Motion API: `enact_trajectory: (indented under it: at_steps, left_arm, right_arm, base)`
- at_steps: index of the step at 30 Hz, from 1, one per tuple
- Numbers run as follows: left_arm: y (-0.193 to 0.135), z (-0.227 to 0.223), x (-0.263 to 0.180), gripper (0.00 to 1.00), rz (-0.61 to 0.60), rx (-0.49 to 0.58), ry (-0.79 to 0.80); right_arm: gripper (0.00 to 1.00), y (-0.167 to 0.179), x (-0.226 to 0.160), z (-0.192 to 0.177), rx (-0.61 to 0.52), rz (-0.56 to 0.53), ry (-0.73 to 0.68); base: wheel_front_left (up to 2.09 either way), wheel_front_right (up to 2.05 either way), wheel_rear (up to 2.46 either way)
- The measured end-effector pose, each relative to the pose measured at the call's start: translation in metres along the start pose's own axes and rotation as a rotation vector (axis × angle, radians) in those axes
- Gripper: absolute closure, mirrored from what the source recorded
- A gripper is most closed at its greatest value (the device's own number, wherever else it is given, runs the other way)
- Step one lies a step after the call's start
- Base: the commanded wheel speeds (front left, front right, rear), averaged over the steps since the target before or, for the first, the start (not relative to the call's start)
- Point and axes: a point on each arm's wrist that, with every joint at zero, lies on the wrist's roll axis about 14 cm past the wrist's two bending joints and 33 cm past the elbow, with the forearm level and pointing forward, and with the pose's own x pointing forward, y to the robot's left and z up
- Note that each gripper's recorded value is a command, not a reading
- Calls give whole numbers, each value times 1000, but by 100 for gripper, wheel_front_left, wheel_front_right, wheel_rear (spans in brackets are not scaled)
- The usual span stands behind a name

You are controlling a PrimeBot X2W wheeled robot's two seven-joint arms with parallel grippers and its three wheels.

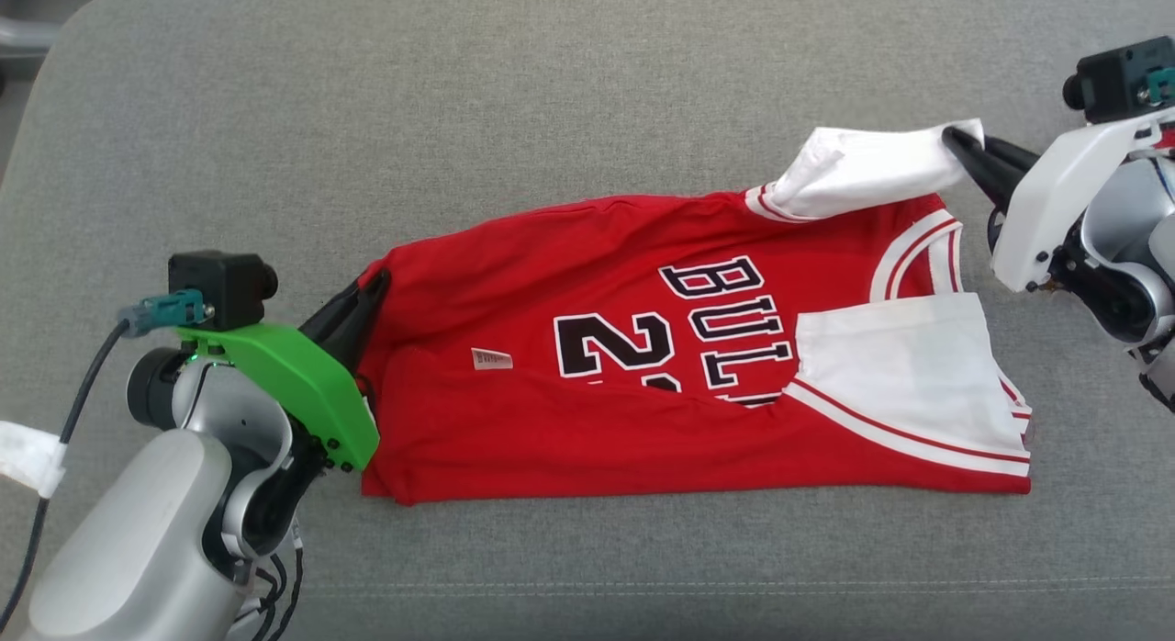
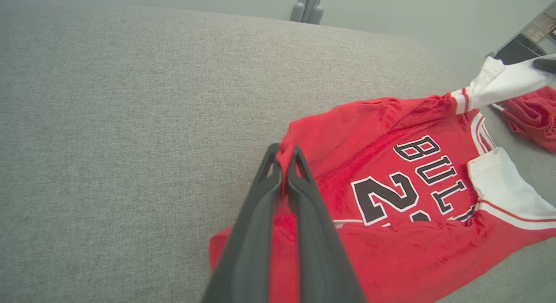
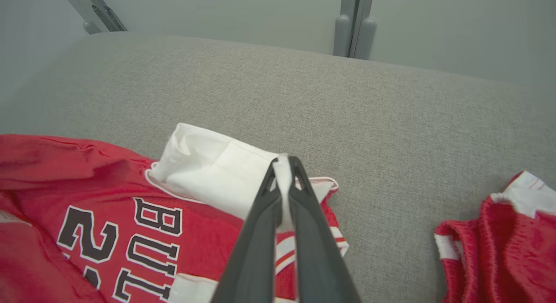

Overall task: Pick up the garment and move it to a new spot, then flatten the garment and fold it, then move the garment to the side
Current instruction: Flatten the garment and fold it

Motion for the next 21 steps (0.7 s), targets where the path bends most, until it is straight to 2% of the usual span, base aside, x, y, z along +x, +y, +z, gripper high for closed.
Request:
enact_trajectory:
  at_steps: [8, 16, 21]
  left_arm:
    - [1, -23, -12, 100, -11, 12, 8]
    - [-5, -51, -20, 100, -63, 70, 55]
    - [4, -67, -25, 100, -55, 129, 92]
  right_arm:
    - [100, 6, -13, -28, -5, 21, 34]
    - [100, 14, -22, -50, -26, 42, 65]
    - [100, 11, -30, -60, -48, 33, 73]
  base:
    - [0, 0, 0]
    - [0, 0, 0]
    - [0, 0, 0]
